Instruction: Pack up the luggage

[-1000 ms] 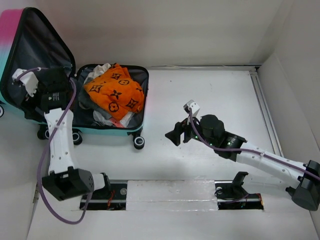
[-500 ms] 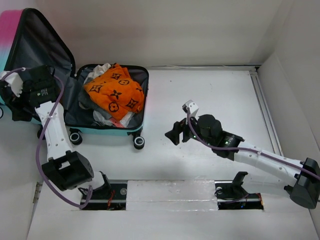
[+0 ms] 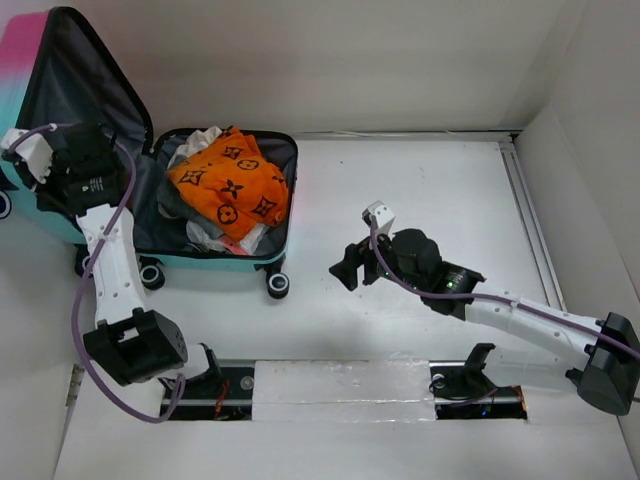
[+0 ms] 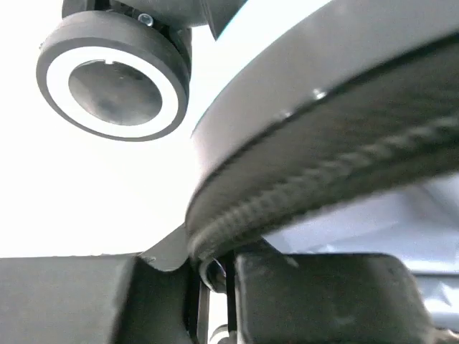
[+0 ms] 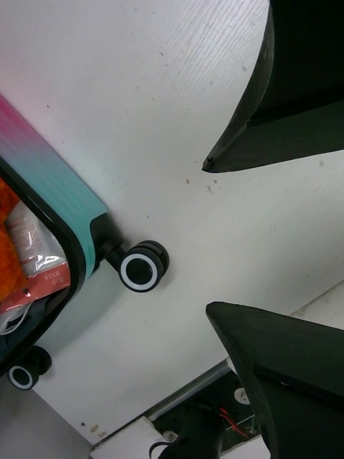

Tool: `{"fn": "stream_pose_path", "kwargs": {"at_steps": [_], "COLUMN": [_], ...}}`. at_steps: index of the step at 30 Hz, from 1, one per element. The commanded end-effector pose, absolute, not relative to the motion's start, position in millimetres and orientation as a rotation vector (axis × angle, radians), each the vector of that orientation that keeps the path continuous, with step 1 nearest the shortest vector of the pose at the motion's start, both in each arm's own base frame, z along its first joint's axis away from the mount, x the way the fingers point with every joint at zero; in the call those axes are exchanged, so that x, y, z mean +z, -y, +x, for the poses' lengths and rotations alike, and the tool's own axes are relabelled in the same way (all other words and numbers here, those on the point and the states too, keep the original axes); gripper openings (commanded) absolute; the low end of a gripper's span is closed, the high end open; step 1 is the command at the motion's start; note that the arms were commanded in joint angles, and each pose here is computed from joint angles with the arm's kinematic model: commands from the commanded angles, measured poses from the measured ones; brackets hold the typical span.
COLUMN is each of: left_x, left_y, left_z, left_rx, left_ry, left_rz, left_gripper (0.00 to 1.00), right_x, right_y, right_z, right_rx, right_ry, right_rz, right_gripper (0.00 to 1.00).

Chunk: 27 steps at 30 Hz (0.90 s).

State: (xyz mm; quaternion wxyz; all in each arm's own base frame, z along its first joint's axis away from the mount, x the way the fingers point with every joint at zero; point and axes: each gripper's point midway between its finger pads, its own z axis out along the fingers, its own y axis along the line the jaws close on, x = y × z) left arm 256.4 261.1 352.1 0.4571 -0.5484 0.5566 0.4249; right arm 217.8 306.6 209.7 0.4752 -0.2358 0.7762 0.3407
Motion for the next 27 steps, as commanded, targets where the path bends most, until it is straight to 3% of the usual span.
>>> {"fn": "stream_pose_path", "kwargs": {"at_steps": [1, 3, 4, 7, 13, 14, 16, 17, 21, 27], "left_x": [366, 358, 362, 330, 263, 257, 238, 234, 248, 315], "left_y": [-223, -177, -119, -26, 94, 110, 147, 156, 192, 243], "left_z": [278, 295, 310, 302, 261, 254, 239, 234, 217, 182], "left_rx": [1.006, 0.968, 0.871, 0.725, 0.441, 0.424, 0.412, 0.402, 0.265, 0.061], "left_ry": [-1.456, -1.518, -1.550, -1.624, -1.820, -1.837, -1.906, -1.918, -1.919, -1.814], "left_rz": [-1.194, -1.054, -0.901, -0.724, -0.396, -0.327, -0.135, -0.099, -0.030, 0.155], "left_gripper": [0.00, 0.00, 0.00, 0.00, 0.00, 0.08, 0.40, 0.68, 1.00, 1.00], "right_x": [228, 223, 219, 211, 217, 221, 221, 223, 247, 288], "right_y": [-314, -318, -319, -325, -326, -324, -315, -312, -285, -240], "right_z": [221, 224, 225, 230, 237, 238, 242, 242, 237, 216], "right_rx": [0.852, 0.844, 0.840, 0.828, 0.797, 0.792, 0.757, 0.749, 0.720, 0.724], "right_ry": [-1.830, -1.846, -1.856, -1.881, -1.879, -1.871, -1.875, -1.873, -1.821, -1.735], "right_rz": [-0.576, -0.581, -0.584, -0.592, -0.538, -0.526, -0.484, -0.476, -0.407, -0.315], "right_gripper": [0.78, 0.78, 0.78, 0.78, 0.78, 0.80, 0.80, 0.81, 0.80, 0.77]}}
